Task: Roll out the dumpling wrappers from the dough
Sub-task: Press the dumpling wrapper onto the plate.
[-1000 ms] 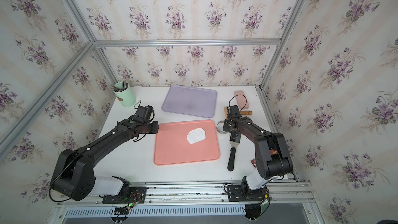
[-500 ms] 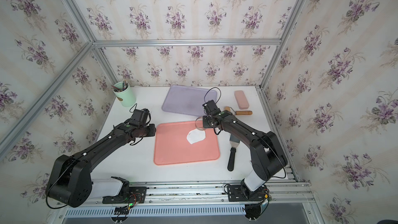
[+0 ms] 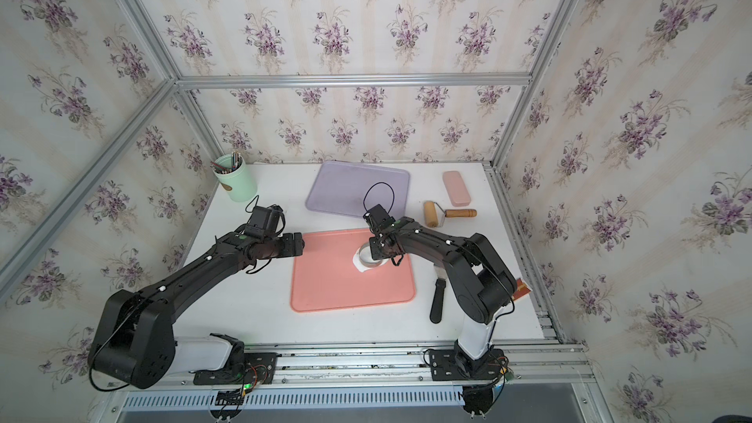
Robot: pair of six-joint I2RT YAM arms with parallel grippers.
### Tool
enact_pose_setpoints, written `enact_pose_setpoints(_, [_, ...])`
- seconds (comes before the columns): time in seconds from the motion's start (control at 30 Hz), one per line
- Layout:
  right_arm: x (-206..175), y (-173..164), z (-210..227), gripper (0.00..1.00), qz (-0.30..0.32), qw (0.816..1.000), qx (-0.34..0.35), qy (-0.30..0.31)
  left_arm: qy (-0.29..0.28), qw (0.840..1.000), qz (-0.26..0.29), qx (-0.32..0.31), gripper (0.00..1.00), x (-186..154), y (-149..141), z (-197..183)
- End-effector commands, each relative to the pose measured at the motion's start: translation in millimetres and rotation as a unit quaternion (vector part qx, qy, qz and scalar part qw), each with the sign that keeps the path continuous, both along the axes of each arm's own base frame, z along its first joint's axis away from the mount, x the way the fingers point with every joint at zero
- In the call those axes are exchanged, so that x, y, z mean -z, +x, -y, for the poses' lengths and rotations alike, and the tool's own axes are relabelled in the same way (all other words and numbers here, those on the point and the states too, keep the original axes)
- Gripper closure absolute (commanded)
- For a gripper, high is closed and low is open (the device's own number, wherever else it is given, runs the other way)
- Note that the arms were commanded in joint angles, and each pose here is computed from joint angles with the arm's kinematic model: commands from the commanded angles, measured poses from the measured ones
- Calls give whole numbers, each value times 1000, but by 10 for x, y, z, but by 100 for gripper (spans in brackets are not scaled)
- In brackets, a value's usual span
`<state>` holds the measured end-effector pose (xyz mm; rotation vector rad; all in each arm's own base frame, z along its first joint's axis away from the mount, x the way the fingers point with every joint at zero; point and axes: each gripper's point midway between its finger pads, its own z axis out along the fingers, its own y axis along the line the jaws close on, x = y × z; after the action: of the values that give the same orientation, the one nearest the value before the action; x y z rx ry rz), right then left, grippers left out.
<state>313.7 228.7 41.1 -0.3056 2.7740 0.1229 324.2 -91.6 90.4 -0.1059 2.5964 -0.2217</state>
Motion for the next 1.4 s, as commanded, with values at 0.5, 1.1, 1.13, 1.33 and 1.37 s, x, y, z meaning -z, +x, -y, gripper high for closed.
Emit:
enact_pose_setpoints(0.5, [66, 40, 124, 100, 19, 999, -5, -37, -12, 1000, -6, 22, 42, -32, 49, 106])
enact_pose_setpoints(1.1, [-81, 54, 65, 78, 26, 999, -16, -25, -110, 981, -15, 157, 70, 49, 143, 1627])
enact_pose_setpoints(1.13, [-93, 53, 61, 76, 25, 999, -17, -22, -110, 981, -16, 162, 70, 53, 145, 1675])
enact_pose_setpoints(1.33, [-210, 121, 5, 70, 39, 999, -15, -4, -116, 976, -20, 185, 72, 97, 201, 1900])
enact_pose_setpoints(1.37, [-205, 135, -7, 70, 39, 999, -15, -1, -113, 975, -22, 190, 72, 114, 211, 1928])
